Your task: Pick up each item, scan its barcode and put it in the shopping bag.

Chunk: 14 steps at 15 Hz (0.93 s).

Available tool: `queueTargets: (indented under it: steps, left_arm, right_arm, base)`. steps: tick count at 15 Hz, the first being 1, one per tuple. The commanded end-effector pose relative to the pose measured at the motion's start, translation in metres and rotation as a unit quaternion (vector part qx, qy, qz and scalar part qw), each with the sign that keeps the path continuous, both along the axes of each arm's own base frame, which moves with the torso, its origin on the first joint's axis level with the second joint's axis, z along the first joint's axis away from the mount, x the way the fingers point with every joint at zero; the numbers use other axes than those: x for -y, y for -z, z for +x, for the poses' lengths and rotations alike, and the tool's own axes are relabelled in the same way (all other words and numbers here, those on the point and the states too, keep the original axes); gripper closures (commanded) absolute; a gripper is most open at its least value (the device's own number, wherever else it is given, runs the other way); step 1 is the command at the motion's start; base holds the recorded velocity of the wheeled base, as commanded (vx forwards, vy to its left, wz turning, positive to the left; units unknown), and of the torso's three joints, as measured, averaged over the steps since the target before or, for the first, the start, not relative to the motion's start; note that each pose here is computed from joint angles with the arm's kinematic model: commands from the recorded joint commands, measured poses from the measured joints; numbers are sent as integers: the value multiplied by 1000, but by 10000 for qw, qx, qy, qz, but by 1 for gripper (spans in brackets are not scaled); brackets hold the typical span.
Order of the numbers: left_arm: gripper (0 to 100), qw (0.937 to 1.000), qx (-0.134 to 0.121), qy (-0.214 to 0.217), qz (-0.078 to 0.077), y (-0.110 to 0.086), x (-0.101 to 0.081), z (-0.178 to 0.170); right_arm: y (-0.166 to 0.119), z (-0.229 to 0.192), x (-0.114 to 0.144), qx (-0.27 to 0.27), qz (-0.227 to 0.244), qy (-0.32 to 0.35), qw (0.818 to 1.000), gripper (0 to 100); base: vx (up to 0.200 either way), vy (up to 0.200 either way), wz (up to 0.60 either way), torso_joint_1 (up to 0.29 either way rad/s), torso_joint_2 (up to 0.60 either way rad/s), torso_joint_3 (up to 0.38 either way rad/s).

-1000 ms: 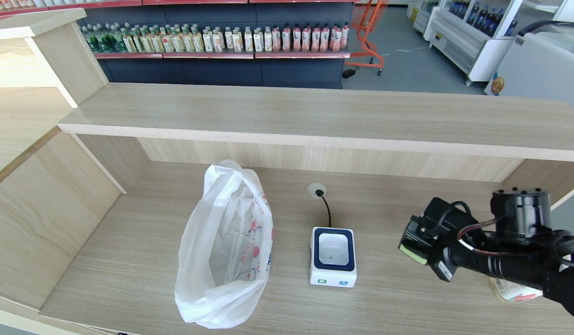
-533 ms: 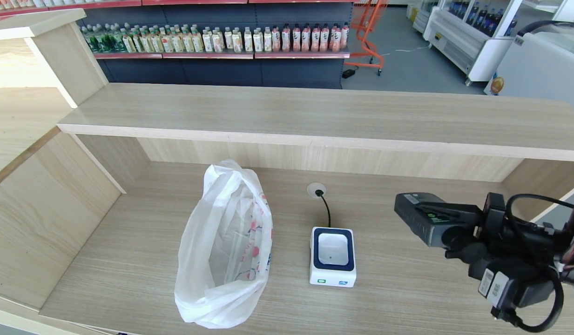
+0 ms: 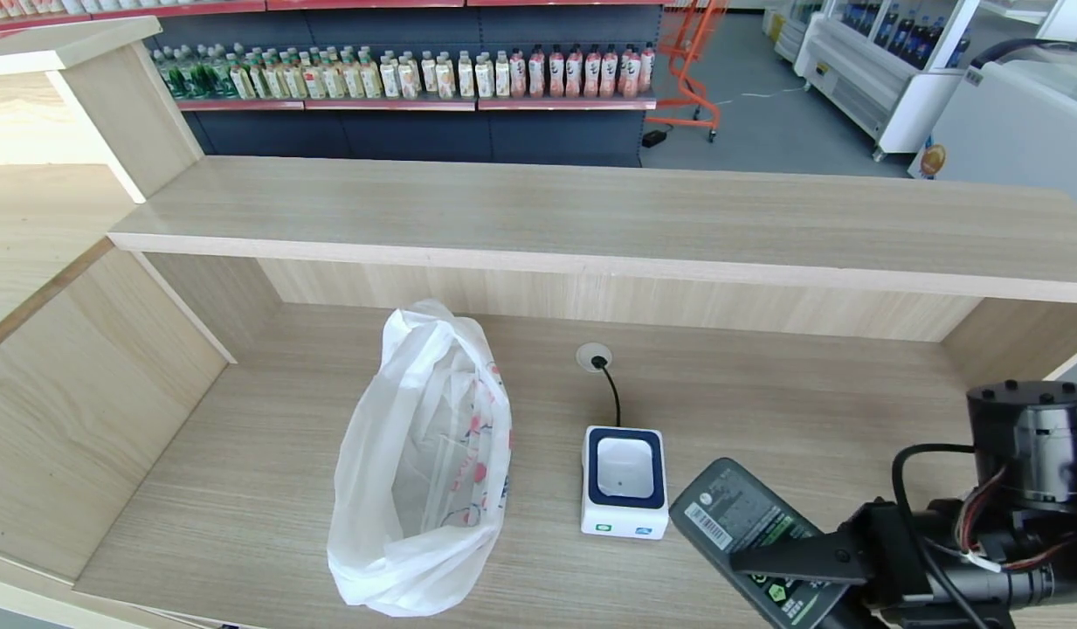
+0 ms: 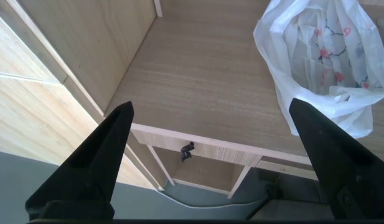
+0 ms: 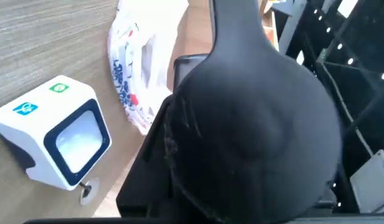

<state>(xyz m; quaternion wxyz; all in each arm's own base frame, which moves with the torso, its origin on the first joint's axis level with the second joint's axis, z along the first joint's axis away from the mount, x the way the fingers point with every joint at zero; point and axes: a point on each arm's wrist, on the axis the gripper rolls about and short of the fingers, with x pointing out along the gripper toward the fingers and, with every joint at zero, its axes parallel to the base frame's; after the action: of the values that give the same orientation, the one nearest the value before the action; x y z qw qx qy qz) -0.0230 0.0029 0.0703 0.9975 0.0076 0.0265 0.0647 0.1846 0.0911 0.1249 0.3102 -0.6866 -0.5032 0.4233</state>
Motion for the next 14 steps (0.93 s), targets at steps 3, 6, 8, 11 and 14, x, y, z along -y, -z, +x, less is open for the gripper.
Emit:
queueTargets:
  steps: [3,6,8,11,14]
  left_arm:
    - [0,10000,1,-3,2,0,0,0]
    - [0,10000,1,-3,2,0,0,0]
    - [0,10000,1,-3,2,0,0,0]
    - [0,10000,1,-3,2,0,0,0]
    - [0,10000,1,-3,2,0,0,0]
  right_arm:
    - [3,9,-34,354,239,-1150,9924,100]
    - [2,13,-41,437,338,-1317,9898,100]
    - [6,18,-44,490,389,-1371,9886,100]
    - [3,20,-46,718,477,-1381,9867,100]
    - [4,21,-46,689,466,-1381,9869,100]
  base:
    - [0,0,0,0,0,0]
    - [0,0,0,0,0,0]
    - [0,0,0,0,0,0]
    - [0,0,0,0,0,0]
    - [0,0,0,0,0,0]
